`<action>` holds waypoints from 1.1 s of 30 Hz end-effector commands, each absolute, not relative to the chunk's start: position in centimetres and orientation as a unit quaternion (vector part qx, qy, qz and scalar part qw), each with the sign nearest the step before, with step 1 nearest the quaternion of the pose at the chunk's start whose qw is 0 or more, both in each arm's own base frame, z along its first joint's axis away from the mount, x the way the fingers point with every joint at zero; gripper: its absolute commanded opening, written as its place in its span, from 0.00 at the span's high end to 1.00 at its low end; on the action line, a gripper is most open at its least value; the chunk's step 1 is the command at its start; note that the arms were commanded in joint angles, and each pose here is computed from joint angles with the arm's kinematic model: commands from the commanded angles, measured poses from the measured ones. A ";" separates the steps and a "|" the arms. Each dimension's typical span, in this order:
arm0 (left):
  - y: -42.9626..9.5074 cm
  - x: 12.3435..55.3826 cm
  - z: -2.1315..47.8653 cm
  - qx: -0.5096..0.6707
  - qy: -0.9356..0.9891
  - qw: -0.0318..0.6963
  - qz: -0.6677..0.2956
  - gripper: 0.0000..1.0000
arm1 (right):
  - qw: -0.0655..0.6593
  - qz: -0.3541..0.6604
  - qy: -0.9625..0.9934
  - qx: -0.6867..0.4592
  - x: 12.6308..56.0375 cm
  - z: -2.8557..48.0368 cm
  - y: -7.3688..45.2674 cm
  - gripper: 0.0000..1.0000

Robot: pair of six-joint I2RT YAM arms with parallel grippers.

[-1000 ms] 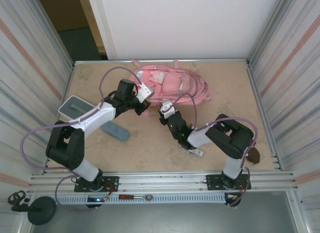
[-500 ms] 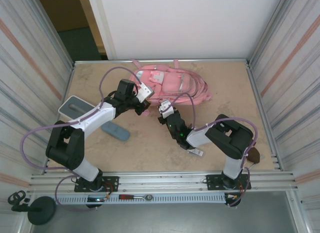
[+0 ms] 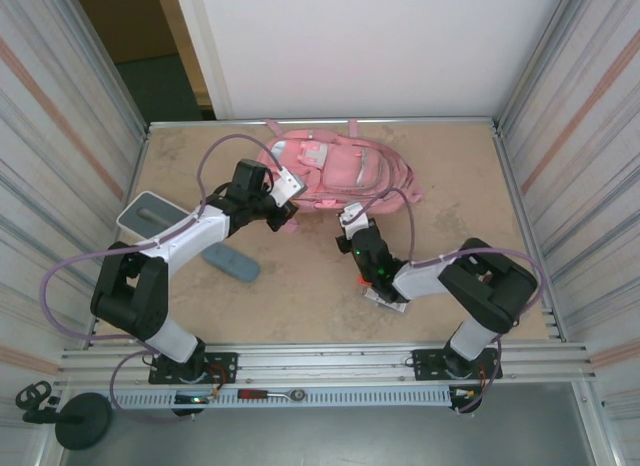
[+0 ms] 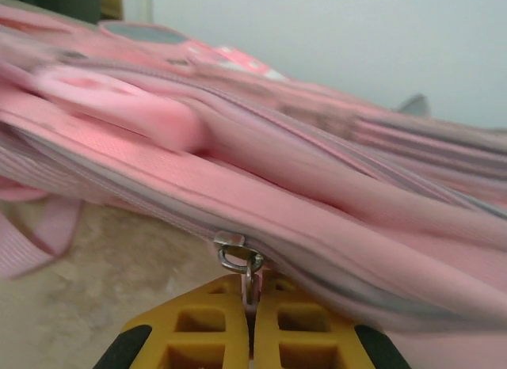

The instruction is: Pack the student bag

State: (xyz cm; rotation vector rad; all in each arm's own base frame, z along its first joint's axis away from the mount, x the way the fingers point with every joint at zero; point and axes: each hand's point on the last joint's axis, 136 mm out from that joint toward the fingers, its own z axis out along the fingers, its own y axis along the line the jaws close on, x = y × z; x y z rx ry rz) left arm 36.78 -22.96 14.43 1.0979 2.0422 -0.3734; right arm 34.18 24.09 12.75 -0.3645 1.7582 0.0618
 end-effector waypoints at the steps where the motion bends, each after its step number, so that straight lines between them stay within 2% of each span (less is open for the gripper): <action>1: -20.5 39.3 18.8 0.405 0.782 0.464 -0.093 1.00 | 0.590 -0.006 0.801 -0.102 33.8 11.4 19.7 1.00; 7: -17.4 41.2 18.3 0.374 0.794 0.478 -0.035 1.00 | 0.535 0.018 0.843 -0.054 32.8 10.0 15.4 1.00; 14: -17.9 40.9 16.4 0.396 0.793 0.460 -0.043 1.00 | 0.486 0.122 0.859 -0.107 31.8 10.0 19.1 1.00; 16: -18.4 40.1 16.1 0.416 0.786 0.455 -0.046 0.92 | 0.473 0.148 0.860 -0.124 31.7 10.4 20.3 1.00; 19: -20.1 38.1 15.9 0.475 0.754 0.452 -0.033 0.66 | 0.459 0.178 0.860 -0.137 31.5 11.3 21.6 1.00; 23: -22.9 35.4 15.8 0.556 0.693 0.458 0.011 0.47 | 0.450 0.216 0.855 -0.139 31.3 12.6 22.8 1.00; 27: -26.5 33.5 15.7 0.609 0.641 0.467 0.028 0.36 | 0.443 0.244 0.852 -0.136 31.1 13.3 23.5 1.00; 33: -31.9 32.6 14.9 0.648 0.593 0.477 0.016 0.35 | 0.438 0.271 0.847 -0.135 30.9 13.9 24.2 1.00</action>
